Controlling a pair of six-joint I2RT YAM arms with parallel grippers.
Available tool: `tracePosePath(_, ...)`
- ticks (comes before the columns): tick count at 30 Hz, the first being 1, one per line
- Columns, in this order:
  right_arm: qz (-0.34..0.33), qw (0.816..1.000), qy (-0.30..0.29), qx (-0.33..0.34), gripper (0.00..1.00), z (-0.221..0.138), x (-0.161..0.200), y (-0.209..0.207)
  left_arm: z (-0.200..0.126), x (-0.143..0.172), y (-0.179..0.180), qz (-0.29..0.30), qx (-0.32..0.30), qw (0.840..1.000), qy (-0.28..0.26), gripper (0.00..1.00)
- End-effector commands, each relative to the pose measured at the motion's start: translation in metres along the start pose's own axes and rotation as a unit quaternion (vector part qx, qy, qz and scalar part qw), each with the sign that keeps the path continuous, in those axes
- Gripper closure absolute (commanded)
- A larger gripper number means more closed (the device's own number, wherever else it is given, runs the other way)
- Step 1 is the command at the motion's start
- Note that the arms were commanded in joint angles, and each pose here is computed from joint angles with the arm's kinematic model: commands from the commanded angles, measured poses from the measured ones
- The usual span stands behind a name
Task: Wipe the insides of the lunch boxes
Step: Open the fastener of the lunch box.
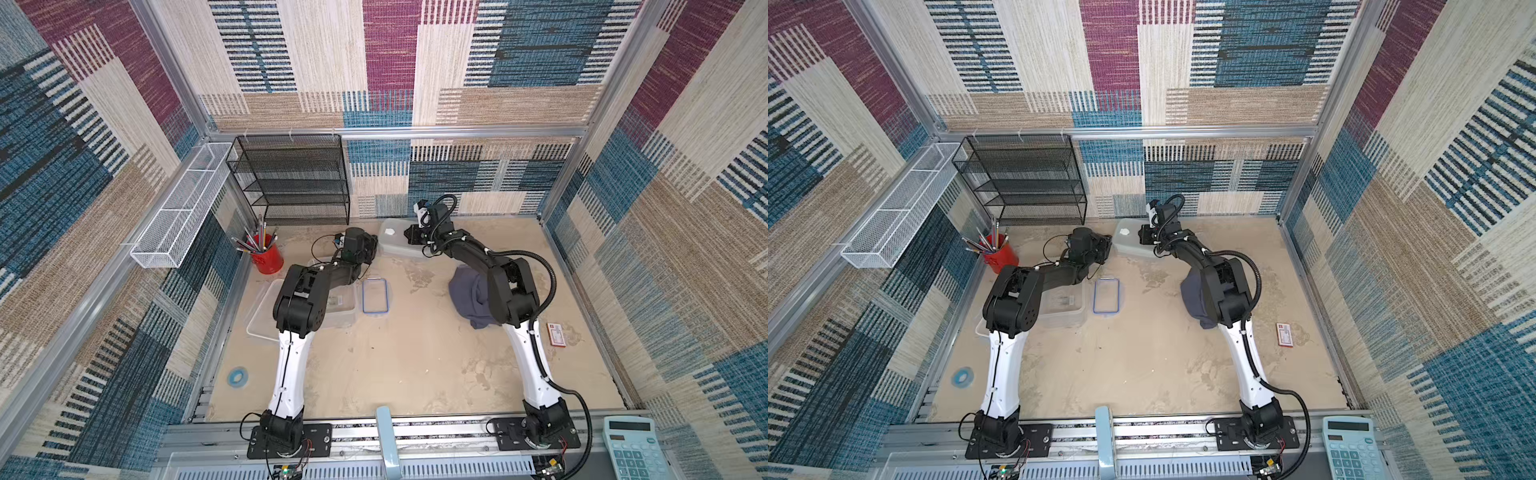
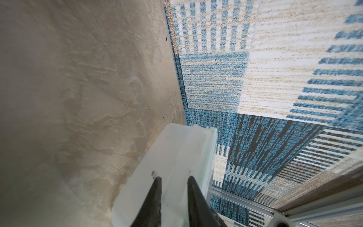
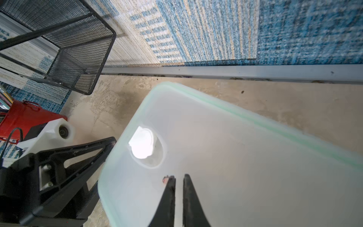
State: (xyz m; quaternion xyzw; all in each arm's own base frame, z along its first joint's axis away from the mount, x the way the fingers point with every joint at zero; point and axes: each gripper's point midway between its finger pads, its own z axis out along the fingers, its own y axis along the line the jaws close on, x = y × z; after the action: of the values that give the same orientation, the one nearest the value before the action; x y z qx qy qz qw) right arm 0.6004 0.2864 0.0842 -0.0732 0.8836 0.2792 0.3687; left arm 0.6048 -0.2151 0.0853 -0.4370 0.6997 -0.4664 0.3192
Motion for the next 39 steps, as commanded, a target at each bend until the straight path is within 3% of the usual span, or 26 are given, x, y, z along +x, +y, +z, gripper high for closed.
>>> tracePosePath(1,0.064,0.976,0.191,0.084,0.87,-0.006,0.114,-0.042,-0.002,0.015,-0.022,0.013,0.047,0.998,0.031,0.76)
tracePosePath(7,0.063,0.976,0.191,0.085,0.87,-0.008,0.115,-0.042,-0.006,0.014,-0.029,0.023,0.053,0.998,0.029,0.85)
tracePosePath(11,0.063,0.976,0.189,0.085,0.87,-0.009,0.113,-0.041,-0.011,0.013,-0.038,0.037,0.056,0.997,0.026,0.85)
tracePosePath(21,0.062,0.978,0.182,0.081,0.87,-0.009,0.105,-0.038,-0.022,0.013,-0.058,0.056,0.067,0.996,0.023,0.77)
tracePosePath(26,0.059,0.981,0.170,0.073,0.86,-0.010,0.091,-0.031,-0.027,0.013,-0.061,0.068,0.062,0.995,0.026,0.67)
tracePosePath(33,0.034,0.992,0.117,0.024,0.81,-0.019,0.025,0.005,-0.040,0.010,-0.051,0.088,0.003,0.995,0.036,0.57)
tracePosePath(39,0.013,0.998,0.054,-0.031,0.60,-0.037,-0.042,0.036,-0.050,0.010,-0.050,0.116,-0.041,0.991,0.057,0.53)
